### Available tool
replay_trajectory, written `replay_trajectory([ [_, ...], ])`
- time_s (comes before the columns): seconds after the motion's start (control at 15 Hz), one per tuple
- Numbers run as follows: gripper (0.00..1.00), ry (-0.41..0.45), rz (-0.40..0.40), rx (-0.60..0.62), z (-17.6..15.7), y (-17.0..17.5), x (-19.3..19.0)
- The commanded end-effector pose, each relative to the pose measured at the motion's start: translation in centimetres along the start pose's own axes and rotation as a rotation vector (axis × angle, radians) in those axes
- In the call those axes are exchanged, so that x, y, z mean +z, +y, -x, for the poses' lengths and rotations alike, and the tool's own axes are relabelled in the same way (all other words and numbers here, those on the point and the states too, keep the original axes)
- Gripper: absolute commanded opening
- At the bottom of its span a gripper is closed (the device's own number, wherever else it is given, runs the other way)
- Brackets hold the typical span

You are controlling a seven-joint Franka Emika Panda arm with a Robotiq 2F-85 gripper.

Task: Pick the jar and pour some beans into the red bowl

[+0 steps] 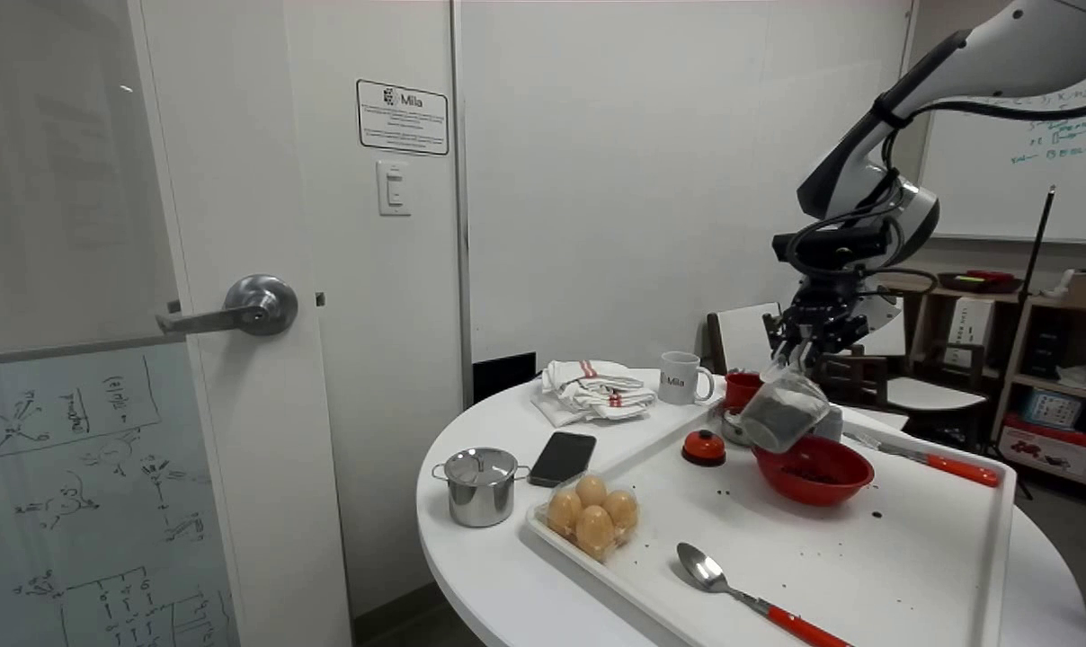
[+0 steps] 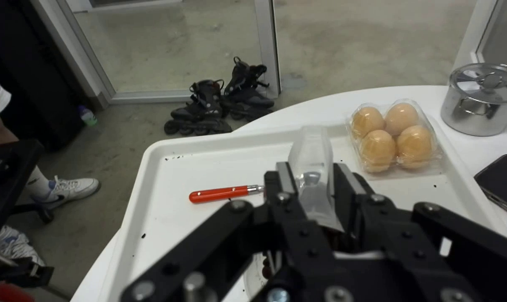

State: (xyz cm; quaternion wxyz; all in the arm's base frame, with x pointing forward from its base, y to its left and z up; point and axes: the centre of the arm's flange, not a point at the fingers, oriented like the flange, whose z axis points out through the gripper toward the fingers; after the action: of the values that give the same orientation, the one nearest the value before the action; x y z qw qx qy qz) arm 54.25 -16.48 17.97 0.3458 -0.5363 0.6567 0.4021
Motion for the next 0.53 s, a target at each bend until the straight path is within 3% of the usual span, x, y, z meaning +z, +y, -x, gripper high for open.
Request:
replay_trajectory([
  [0.0,0.10,-0.140,-0.035,0.000,-2.8,0.3,-1.9],
  [0.47,0.10,-0.324,-0.094,0.003,-5.3,1.4,-2.4],
])
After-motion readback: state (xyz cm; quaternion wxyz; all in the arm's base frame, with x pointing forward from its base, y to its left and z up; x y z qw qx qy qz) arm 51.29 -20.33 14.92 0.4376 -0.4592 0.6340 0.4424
